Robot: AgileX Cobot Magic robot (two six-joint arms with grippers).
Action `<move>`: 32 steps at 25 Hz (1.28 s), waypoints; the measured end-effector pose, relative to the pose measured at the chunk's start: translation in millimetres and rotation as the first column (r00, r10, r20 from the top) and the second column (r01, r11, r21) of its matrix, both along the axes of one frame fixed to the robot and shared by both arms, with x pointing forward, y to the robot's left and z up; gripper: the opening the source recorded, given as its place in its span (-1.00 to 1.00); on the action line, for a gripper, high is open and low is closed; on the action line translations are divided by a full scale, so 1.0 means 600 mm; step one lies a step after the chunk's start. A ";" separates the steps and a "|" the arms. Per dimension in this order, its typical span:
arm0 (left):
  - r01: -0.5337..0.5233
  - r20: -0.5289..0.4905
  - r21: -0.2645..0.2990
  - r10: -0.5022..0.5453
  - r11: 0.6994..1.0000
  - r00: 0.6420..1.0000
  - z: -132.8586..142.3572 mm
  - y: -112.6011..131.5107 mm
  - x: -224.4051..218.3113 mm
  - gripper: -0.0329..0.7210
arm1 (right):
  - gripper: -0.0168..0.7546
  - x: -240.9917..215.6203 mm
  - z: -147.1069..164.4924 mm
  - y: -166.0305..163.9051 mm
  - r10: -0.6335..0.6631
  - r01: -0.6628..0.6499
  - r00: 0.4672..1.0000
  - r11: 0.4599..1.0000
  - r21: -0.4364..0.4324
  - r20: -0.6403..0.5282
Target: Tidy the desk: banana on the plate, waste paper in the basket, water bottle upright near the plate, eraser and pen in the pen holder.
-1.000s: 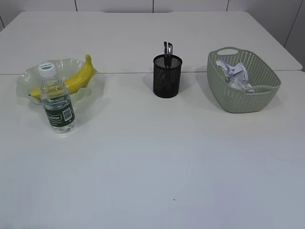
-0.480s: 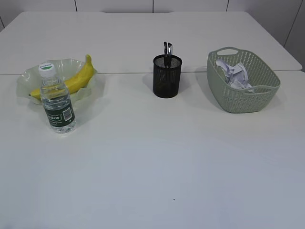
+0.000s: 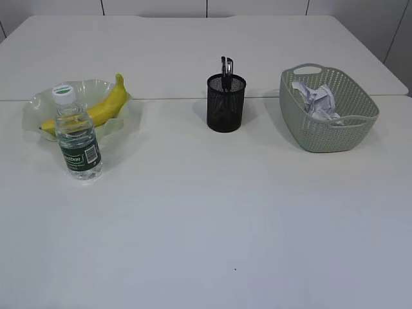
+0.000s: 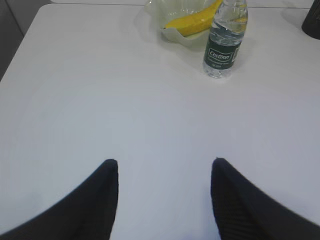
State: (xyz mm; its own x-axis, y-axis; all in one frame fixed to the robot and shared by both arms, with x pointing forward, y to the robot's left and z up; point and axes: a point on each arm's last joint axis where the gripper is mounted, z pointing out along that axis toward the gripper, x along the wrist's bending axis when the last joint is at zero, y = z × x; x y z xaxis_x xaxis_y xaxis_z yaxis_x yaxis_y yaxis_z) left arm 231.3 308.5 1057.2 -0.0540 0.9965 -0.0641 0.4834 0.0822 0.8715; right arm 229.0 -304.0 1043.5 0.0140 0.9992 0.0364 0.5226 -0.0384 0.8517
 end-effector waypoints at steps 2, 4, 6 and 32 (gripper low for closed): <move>-0.020 0.002 0.000 0.020 1.000 1.000 0.000 0.000 -0.001 0.22 | -0.33 -0.001 0.000 0.001 -0.013 0.013 1.000 1.000 0.004 0.001; -0.041 0.008 0.000 0.041 0.999 0.999 0.000 0.000 -0.003 0.22 | -0.33 -0.001 0.000 0.001 -0.013 0.013 1.000 1.000 0.007 0.001; -0.060 0.009 -0.002 0.060 0.998 0.998 0.000 -0.001 -0.003 0.22 | -0.33 -0.001 0.000 0.002 -0.014 0.014 1.000 1.000 0.009 0.001; -0.055 0.008 0.028 0.054 0.998 0.998 0.000 -0.002 -0.003 0.18 | -0.33 -0.001 0.000 0.005 0.004 -0.004 1.000 1.000 0.020 0.000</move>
